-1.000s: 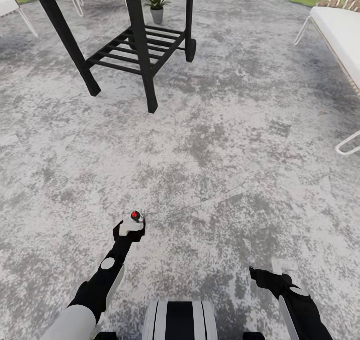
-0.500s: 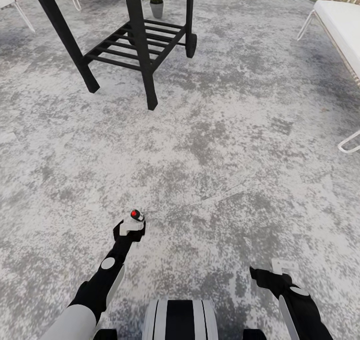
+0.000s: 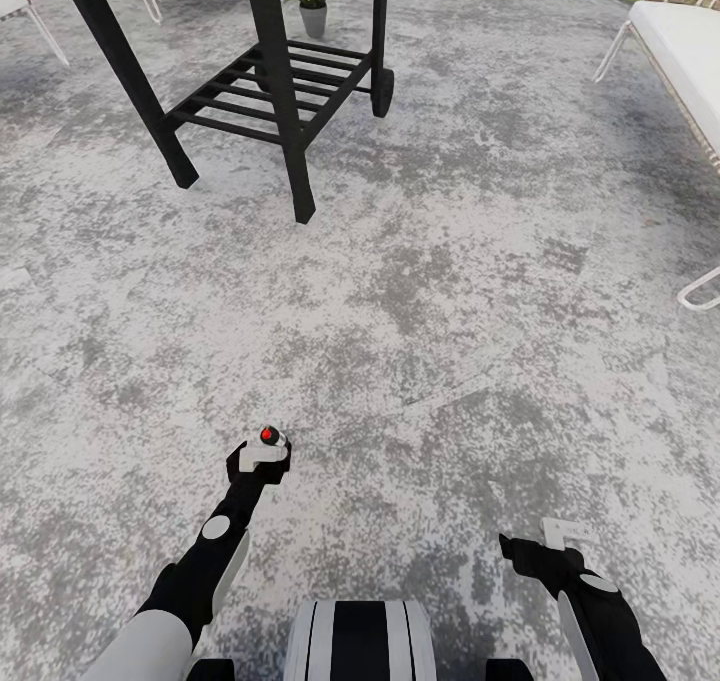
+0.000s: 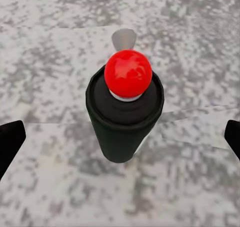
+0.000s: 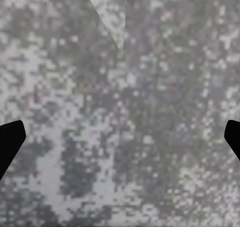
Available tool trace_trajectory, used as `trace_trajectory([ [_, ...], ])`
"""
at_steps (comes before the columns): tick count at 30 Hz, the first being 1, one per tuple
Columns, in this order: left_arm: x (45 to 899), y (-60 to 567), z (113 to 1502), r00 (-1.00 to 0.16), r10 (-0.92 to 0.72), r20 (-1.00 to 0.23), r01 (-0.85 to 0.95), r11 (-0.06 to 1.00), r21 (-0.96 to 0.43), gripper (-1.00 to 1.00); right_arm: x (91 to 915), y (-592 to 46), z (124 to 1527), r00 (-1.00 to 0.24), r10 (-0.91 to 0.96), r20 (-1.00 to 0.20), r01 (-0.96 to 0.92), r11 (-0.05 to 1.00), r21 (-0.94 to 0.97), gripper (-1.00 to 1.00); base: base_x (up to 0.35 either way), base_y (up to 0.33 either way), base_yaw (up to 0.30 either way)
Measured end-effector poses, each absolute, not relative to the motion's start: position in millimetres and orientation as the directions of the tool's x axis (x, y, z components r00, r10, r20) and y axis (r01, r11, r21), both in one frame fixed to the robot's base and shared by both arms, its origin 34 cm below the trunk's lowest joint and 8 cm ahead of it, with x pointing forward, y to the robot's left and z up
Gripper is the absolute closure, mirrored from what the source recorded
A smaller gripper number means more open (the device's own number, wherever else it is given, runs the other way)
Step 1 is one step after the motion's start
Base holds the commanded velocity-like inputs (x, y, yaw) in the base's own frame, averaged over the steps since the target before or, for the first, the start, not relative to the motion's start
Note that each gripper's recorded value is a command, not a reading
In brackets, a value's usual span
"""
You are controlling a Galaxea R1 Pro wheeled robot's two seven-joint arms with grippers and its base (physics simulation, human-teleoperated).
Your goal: Pick up the pesticide atomizer in the garden and spray insectifuge to fully cover both potted plants in the garden.
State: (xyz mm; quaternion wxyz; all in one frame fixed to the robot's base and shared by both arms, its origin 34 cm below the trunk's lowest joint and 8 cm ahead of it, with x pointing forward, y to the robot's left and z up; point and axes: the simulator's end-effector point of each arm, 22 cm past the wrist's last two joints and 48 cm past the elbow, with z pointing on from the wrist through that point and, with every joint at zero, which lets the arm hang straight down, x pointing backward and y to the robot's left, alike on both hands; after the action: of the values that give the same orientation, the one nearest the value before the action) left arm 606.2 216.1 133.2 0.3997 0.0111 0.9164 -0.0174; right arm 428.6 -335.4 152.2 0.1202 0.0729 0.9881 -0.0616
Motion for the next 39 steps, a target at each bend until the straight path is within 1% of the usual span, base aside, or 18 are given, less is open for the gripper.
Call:
trace_trajectory([
  [6, 606.3, 216.2, 133.2, -0.68, 0.006, -0.733, 0.034, 0.999, -0.023, -1.0, 428.7, -335.2, 152.2, -0.96, 0.129, -0.247, 0.159, 0.982, -0.104, -1.0, 0.08, 0.0, 0.0],
  [39, 601.2, 216.1, 126.2, -0.69, 0.007, -0.724, 0.034, 0.999, -0.024, -1.0, 423.2, -335.4, 147.3, -0.964, 0.129, -0.232, 0.157, 0.982, -0.107, -1.0, 0.001, 0.0, 0.0],
])
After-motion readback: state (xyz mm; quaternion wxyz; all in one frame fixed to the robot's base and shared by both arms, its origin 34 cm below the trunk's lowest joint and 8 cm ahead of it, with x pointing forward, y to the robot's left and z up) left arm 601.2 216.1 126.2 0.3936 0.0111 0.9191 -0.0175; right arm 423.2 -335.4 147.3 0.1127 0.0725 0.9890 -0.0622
